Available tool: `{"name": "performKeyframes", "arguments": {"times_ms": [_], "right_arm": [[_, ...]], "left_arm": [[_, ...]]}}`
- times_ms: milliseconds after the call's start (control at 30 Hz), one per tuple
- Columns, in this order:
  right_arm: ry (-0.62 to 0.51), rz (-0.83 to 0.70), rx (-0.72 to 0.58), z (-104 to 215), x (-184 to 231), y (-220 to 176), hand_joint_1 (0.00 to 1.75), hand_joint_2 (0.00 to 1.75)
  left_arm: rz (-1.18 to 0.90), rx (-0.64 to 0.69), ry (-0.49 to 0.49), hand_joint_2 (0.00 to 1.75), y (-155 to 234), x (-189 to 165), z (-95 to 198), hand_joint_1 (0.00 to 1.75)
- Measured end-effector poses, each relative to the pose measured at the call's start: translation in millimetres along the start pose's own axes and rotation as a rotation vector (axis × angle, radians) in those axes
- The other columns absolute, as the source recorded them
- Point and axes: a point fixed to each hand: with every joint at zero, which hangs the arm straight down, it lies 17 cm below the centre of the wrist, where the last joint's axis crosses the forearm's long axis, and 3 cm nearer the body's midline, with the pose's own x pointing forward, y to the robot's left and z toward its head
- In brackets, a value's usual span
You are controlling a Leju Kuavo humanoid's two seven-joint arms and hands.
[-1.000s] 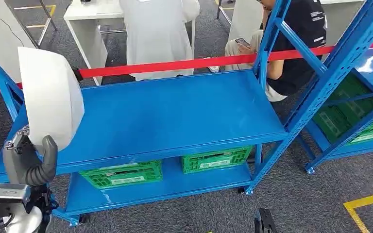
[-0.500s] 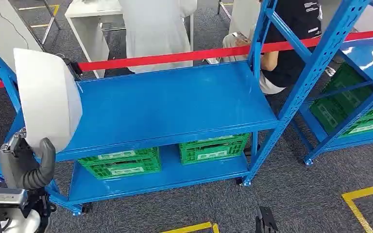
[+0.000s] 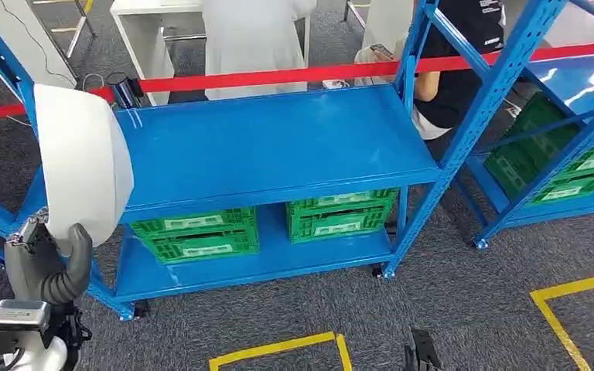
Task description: Take the parts from the cabinet and place them on the table.
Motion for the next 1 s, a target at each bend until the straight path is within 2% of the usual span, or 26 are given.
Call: {"name": "performKeyframes", "arguments": {"times_ms": [433, 1000], "right_arm": [[0.013, -0.001, 0.020, 0.5, -1.3, 5.2, 0.00, 0.00], [0.000, -0.021, 0.032, 0.9, 2.1, 8.0, 0.00, 0.00]], "left_arm": [[-0.026, -0.011, 0.005, 1.75, 3.7, -0.3, 6.1, 1.75], [-0.024, -0.038, -0.013, 1.75, -1.3, 2.5, -1.4, 1.75]]}}
